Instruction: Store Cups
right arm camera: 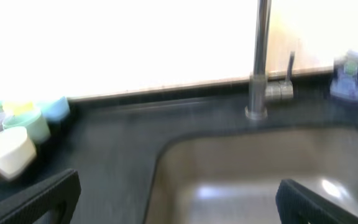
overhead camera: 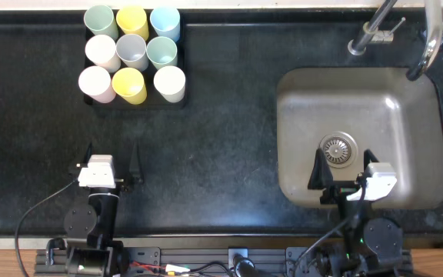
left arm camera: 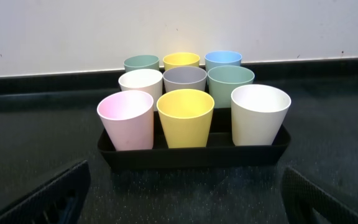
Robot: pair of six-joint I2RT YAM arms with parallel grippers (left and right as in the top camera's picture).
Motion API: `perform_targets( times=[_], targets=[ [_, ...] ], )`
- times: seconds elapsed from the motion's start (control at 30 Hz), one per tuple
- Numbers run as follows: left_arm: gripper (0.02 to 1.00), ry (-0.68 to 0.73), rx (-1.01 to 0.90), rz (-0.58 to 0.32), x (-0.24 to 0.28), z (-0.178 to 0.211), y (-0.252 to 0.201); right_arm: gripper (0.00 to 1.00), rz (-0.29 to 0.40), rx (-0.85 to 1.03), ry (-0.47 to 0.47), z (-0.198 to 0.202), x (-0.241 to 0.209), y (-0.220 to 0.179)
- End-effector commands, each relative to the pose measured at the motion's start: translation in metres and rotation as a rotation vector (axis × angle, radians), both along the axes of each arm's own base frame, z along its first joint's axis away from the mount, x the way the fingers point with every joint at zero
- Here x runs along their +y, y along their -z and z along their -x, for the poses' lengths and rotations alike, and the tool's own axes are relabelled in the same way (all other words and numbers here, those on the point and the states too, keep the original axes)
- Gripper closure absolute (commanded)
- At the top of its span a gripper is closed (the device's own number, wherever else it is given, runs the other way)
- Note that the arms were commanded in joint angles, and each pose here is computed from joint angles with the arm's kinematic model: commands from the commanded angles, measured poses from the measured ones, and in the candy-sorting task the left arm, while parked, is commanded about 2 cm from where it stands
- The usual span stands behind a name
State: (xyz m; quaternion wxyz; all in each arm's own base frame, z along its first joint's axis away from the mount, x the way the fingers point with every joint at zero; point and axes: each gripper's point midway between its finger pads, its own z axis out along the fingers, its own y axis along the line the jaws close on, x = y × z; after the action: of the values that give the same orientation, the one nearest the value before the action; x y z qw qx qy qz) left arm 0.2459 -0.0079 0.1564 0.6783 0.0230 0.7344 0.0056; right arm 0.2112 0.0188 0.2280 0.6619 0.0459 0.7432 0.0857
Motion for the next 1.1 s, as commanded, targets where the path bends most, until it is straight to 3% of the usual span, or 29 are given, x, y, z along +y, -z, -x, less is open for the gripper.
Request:
perform_targets(
  times=[0.03, 0.33, 1.1],
  targets=[
    [0.02, 0.006, -0.005, -0.018, -0.001, 0.0, 0.0, 0.003, -0.028, -0.114, 0.029, -0.017, -0.003, 0.003],
    [0.02, 0.006, -0.005, -0.018, -0.001, 0.0, 0.0, 0.003, -0.027, -0.108, 0.038, -0.035, -0.003, 0.053],
    [0.02, 0.006, -0.005, -0.018, -0.001, 0.0, 0.0, 0.003, -0.027, -0.107, 0.027, -0.035, -0.001, 0.053]
  ],
)
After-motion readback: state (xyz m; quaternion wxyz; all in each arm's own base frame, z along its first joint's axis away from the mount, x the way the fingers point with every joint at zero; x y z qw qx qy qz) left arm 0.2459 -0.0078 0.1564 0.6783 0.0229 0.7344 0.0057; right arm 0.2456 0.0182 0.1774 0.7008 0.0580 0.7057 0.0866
